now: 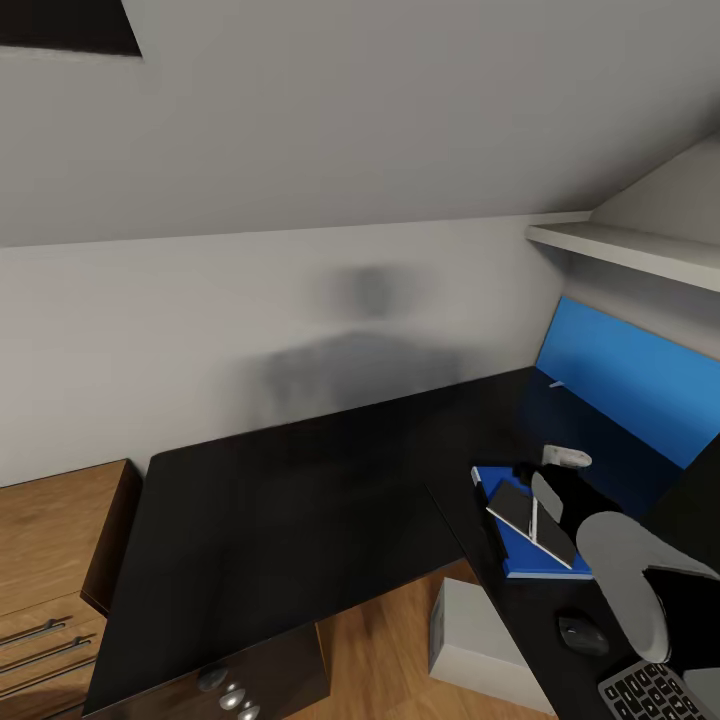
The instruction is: In the bedroom, organize the workspace by keeping the computer under the desk, ensuring the monitor is on the desk, placing the keyboard on the desk next to the monitor, placing the mouse on the desk next to the keyboard, moving the folder from the swivel chair onto the desk next to the mouse, stacking the notebook on top of the folder with the pen on top of the notebook, and positioning the swivel chair next to the desk.
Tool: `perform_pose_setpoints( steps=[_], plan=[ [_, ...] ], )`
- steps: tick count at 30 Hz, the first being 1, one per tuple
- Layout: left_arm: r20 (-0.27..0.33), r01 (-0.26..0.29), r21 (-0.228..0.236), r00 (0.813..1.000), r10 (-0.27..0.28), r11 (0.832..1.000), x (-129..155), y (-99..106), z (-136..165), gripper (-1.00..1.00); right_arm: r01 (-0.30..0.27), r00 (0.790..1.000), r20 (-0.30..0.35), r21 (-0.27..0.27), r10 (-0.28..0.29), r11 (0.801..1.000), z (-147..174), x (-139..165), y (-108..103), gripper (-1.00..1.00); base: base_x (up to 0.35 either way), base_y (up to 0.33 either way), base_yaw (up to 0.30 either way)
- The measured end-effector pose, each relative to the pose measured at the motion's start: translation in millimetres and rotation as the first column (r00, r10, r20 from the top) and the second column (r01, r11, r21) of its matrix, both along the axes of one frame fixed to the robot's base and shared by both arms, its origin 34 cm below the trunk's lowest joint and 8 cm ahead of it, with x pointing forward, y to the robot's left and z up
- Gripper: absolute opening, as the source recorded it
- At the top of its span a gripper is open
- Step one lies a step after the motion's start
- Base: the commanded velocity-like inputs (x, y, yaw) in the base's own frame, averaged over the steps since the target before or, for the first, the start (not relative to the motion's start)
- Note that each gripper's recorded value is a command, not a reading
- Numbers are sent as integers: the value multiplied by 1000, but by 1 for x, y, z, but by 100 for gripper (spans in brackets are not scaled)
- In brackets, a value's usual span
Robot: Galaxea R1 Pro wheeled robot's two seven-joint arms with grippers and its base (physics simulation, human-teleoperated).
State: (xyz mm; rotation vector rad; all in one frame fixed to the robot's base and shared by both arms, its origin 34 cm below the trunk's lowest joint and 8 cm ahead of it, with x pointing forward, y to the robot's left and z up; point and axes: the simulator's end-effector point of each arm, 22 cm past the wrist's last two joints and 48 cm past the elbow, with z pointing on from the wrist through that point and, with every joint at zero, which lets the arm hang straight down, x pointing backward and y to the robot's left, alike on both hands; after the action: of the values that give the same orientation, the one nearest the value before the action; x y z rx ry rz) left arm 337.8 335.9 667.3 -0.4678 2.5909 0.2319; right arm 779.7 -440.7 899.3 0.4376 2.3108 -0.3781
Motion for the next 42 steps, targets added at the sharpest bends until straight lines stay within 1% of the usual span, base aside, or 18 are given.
perform_pose_setpoints(
  steps=[2, 4, 5, 7, 8, 10, 11, 12, 13, 14, 15, 20, 22, 23, 26, 27, 28, 42],
  plan=[
    [-1, 0, 1, 1000, 0, 1000, 0, 0, 0, 100, -11, 1000, 28, -10, 11, 1000, 8, 1, 2, 100, 0, 0, 0],
    [-1, 0, 1, 1000, 0, 1000, 0, 0, 0, 100, -39, 999, 35, -14, 39, 999, 17, -7, 15, 100, 0, 0, 0],
    [-1, 0, 1, 1000, 0, 1000, 0, 0, 0, 100, -45, 998, 38, -17, 45, 999, 21, -11, 18, 100, 0, 0, 0],
    [0, 0, 1, 1000, 0, 1000, 0, 0, 0, 100, -61, 997, 39, -31, 62, 998, 34, -42, 35, 100, 0, 0, 0],
    [1, 0, 1, 1000, 0, 1000, 0, 0, 0, 100, -64, 997, 40, -29, 66, 997, 39, -61, 49, 100, 0, 0, 0],
    [1, 1, 1, 1000, -1, 1000, 0, 0, 0, 100, -74, 996, 43, -6, 74, 997, 40, -77, 73, 100, 0, 0, 0],
    [1, 1, 1, 1000, -1, 1000, 0, 0, 0, 100, -77, 996, 46, 1, 77, 997, 41, -79, 80, 100, 0, 0, 0],
    [1, 1, 1, 1000, -1, 1000, 0, 0, 0, 100, -84, 995, 50, 16, 83, 996, 42, -82, 93, 100, 0, 0, 0],
    [1, 1, 1, 1000, -1, 1000, 0, 0, 0, 100, -89, 995, 50, 21, 87, 996, 41, -84, 98, 100, 0, 0, 0],
    [2, 1, 0, 1000, -1, 1000, 1, 0, 0, 100, -103, 994, 49, 36, 101, 994, 39, -87, 113, 100, 0, 0, 0],
    [2, 2, 0, 1000, -2, 1000, 1, 0, 0, 100, -120, 992, 41, 40, 118, 992, 36, -88, 123, 100, 0, 0, 0],
    [2, 1, 1, 1000, -1, 1000, 1, 0, 0, 100, -160, 987, 31, 41, 159, 986, 31, -89, 142, 100, 0, 0, 0],
    [2, 1, 1, 1000, -1, 1000, 1, 0, 0, 100, -169, 985, 32, 51, 168, 984, 30, -88, 149, 100, 0, 0, 0],
    [2, 1, 0, 1000, -1, 1000, 1, 0, 0, 100, -176, 984, 37, 67, 174, 982, 30, -88, 159, 100, 0, 0, 0],
    [1, -1, 2, 1000, 1, 1000, 0, 1, 0, 100, -179, 984, 39, 74, 176, 981, 30, -88, 164, 100, -39, 0, 2],
    [-1, -8, 8, 1000, 8, 1000, -1, 6, 0, 100, -181, 983, 43, 78, 178, 980, 30, -87, 167, 100, -190, 0, 33],
    [-2, -8, 8, 1000, 8, 1000, -1, 6, 0, 100, -182, 983, 44, 78, 179, 980, 30, -87, 168, 100, -276, 0, 121],
    [-3, -11, 9, 1000, 11, 1000, -1, 7, 0, 100, -193, 981, 42, 75, 191, 978, 29, -86, 173, 100, -331, 0, 245]
  ],
)
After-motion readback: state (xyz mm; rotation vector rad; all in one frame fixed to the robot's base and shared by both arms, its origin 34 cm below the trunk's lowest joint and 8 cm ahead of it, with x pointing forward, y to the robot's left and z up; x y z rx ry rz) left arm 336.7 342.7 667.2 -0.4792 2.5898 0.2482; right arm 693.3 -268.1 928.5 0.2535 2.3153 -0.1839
